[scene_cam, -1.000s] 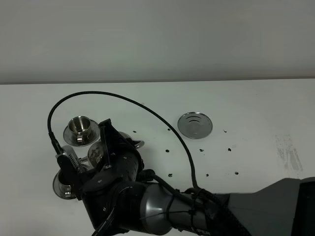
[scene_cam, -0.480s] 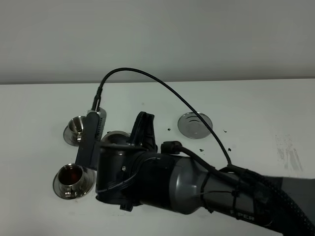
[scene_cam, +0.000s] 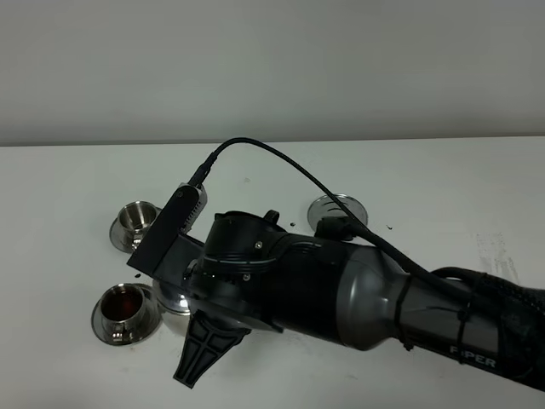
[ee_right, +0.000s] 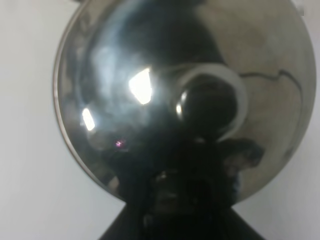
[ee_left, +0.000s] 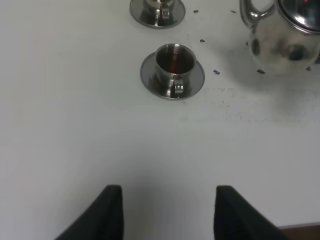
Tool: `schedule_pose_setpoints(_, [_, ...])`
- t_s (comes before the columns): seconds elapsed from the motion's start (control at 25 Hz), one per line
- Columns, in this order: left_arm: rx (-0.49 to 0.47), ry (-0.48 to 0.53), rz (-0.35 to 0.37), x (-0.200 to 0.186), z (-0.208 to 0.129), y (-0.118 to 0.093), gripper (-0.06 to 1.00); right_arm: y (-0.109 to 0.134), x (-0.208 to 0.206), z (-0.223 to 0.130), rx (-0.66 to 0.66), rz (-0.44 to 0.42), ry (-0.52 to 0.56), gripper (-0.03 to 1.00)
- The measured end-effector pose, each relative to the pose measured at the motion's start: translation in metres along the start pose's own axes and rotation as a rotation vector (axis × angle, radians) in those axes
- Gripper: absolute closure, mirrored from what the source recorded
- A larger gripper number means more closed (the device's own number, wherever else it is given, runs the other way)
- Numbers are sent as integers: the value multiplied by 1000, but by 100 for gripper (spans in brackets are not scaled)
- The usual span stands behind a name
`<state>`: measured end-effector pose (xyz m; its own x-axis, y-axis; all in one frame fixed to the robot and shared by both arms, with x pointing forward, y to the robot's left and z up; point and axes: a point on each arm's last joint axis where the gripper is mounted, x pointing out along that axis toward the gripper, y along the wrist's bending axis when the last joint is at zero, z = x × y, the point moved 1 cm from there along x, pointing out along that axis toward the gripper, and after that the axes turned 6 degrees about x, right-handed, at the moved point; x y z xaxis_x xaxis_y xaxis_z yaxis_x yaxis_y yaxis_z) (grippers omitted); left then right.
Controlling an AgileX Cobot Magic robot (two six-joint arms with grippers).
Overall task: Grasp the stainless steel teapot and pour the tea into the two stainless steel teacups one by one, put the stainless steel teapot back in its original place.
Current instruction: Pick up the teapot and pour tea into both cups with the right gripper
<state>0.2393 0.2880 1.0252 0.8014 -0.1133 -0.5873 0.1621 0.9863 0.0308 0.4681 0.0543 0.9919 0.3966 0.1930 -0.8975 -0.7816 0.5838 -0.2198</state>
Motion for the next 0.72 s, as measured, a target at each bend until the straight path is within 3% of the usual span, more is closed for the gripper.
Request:
schedule_pose_setpoints(0.28, [0, 0, 0, 0, 0, 0, 54, 11, 18, -16, 54, 94, 7, 77])
schedule_pose_setpoints(0.72, [0, 0, 0, 0, 0, 0, 54, 17, 57, -26, 49, 119, 81, 77])
